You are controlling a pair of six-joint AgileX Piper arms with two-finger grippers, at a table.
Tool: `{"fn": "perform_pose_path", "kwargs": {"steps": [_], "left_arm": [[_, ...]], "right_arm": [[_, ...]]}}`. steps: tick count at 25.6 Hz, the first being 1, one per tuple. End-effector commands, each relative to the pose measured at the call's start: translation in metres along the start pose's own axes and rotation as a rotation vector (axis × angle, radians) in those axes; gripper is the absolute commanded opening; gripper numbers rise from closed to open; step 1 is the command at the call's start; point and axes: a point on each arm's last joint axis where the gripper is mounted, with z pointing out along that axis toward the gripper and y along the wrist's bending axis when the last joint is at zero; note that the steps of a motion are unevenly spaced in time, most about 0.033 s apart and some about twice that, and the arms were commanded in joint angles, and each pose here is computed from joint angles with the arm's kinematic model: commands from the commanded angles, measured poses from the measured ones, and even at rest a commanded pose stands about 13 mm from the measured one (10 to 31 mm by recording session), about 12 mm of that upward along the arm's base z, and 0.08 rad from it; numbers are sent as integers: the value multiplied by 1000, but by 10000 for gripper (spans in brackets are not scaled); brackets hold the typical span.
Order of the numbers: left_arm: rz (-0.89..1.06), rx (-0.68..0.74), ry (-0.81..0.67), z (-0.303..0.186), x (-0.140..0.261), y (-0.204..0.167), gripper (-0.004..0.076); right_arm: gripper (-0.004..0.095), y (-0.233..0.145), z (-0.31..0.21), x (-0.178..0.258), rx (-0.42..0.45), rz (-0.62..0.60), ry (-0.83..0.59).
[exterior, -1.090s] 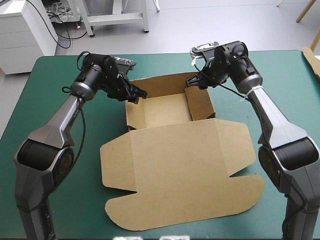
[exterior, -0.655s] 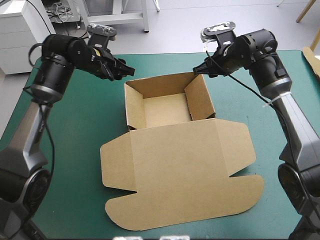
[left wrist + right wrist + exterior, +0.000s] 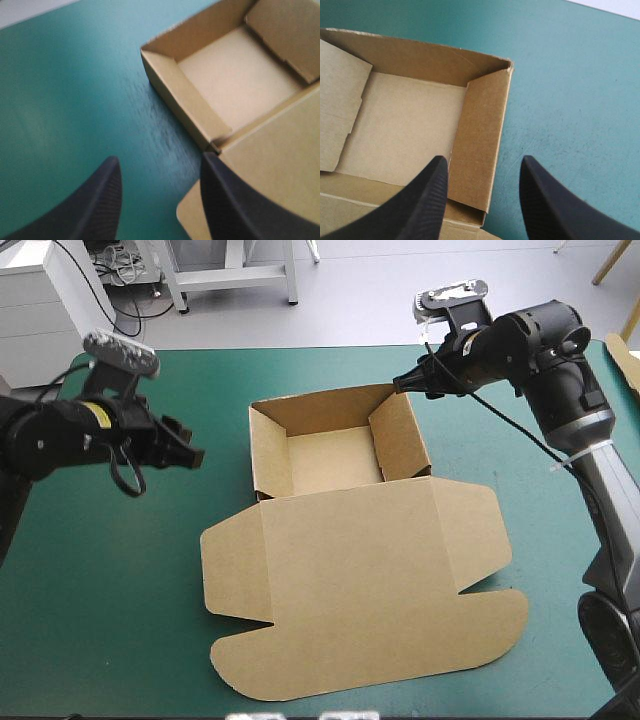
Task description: Fold the box
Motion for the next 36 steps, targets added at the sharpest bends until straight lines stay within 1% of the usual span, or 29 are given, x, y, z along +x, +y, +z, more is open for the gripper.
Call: {"fn": "perform_pose_path", "kwargs": {"steps": [1, 2, 4, 6, 7, 9, 11, 12, 16, 18, 20, 21, 24, 25, 27, 29, 31, 33, 36], "left_arm": [[24, -10, -36, -9, 38, -5, 195], [34, -18, -43, -3, 57, -7, 115], [26, -12, -104, -1, 92, -12, -10], [-7, 20, -186, -3, 134, -21, -8], [-27, 49, -196, 1, 154, -25, -8], [-38, 58, -221, 2, 189, -31, -8], [-48, 67, -250, 5, 218, -35, -8], [-52, 71, -268, 5, 226, -36, -8], [-49, 60, -351, 1, 247, -38, -8], [-50, 56, -393, -3, 254, -39, -8], [-50, 53, -433, -8, 257, -40, -8], [-44, 44, -446, -10, 259, -39, -8], [-42, 41, -461, -12, 260, -39, -8], [-42, 41, -461, -12, 260, -39, -8], [-42, 41, -461, -12, 260, -39, -8], [-42, 41, -461, -12, 260, -39, -8], [-42, 41, -461, -12, 260, -39, -8], [-42, 41, -461, -12, 260, -39, -8], [-42, 41, -461, -12, 260, -39, -8]], "right_arm": [[423, -2, 1, -1, 9, 0, -38], [423, -2, 13, 1, 9, -5, -8], [423, -2, 38, 2, 7, -9, 42], [423, -2, 71, 6, 5, -9, 99], [423, -3, 85, 8, 13, -13, 124], [423, -4, 114, 15, 27, -22, 186], [423, -6, 139, 22, 39, -31, 237], [422, -6, 148, 24, 43, -34, 254], [418, -6, 172, 33, 40, -35, 295], [398, -6, 178, 34, 39, -32, 302], [316, -6, 181, 35, 38, -32, 307], [249, -6, 182, 36, 38, -32, 308], [-28, -7, 182, 35, 45, -45, 305], [-13, -8, 181, 35, 61, -52, 307], [-21, -12, 181, 36, 95, -75, 317], [-22, -20, 179, 37, 160, -112, 345], [-22, -38, 176, 38, 242, -133, 356], [-21, -63, 171, 39, 281, -105, 359], [-21, -109, 163, 46, 329, -24, 371]]}}
